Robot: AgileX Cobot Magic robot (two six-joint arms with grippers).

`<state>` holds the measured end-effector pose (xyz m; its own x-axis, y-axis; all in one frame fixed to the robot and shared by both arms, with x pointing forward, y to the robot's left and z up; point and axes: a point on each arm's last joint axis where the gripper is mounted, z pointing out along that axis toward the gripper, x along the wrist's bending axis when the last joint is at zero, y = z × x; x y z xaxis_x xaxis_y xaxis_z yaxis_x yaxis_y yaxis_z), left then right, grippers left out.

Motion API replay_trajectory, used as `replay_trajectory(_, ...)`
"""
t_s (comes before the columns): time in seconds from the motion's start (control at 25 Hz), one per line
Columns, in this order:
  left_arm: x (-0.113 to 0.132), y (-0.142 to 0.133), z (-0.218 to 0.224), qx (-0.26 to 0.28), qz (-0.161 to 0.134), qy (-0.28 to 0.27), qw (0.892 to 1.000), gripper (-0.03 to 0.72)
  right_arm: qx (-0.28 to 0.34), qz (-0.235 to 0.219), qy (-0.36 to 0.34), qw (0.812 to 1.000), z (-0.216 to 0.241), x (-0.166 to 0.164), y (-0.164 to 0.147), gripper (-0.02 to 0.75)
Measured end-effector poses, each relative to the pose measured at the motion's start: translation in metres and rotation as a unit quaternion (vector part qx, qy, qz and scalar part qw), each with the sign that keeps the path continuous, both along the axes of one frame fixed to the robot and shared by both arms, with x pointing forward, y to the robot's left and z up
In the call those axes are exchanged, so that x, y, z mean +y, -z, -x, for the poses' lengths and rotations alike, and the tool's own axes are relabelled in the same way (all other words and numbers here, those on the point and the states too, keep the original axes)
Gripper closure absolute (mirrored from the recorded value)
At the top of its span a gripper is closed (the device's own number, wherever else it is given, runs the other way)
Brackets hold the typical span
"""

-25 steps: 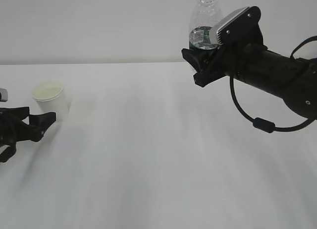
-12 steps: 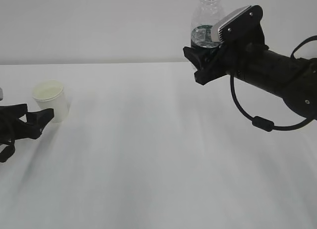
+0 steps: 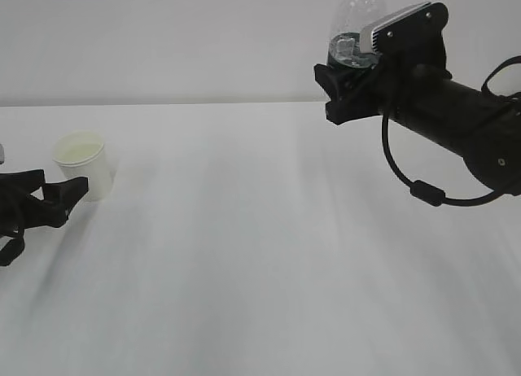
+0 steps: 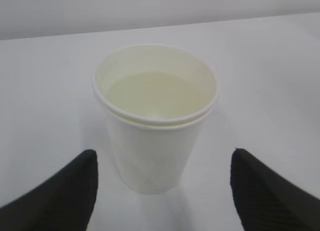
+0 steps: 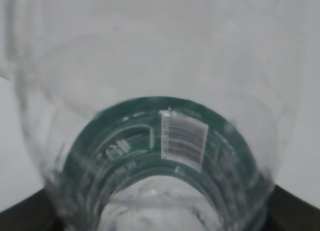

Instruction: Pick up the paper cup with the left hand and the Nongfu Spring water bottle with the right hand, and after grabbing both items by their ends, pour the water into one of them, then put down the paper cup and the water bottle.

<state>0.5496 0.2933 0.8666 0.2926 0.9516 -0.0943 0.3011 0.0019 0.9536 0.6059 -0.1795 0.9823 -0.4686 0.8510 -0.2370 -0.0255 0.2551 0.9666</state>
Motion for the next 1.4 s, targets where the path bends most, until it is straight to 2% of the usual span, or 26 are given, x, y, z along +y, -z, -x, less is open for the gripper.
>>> replay_trajectory(0.24,0.0,0.0,0.0,0.0,0.0,0.0,1.0,0.099,0.009,-0.017,0.033,0.999,-0.003,-0.005,0.0,0.256)
replay_trajectory(0.76,0.0,0.0,0.0,-0.001,0.0,0.0,1.0,0.099,0.018,0.015,0.079,0.997,-0.005,-0.013,0.004,0.256)
replay_trajectory(1.4,0.0,0.0,0.0,-0.001,0.0,0.0,1.0,0.1,0.031,0.019,0.116,0.993,-0.009,-0.029,0.006,0.256)
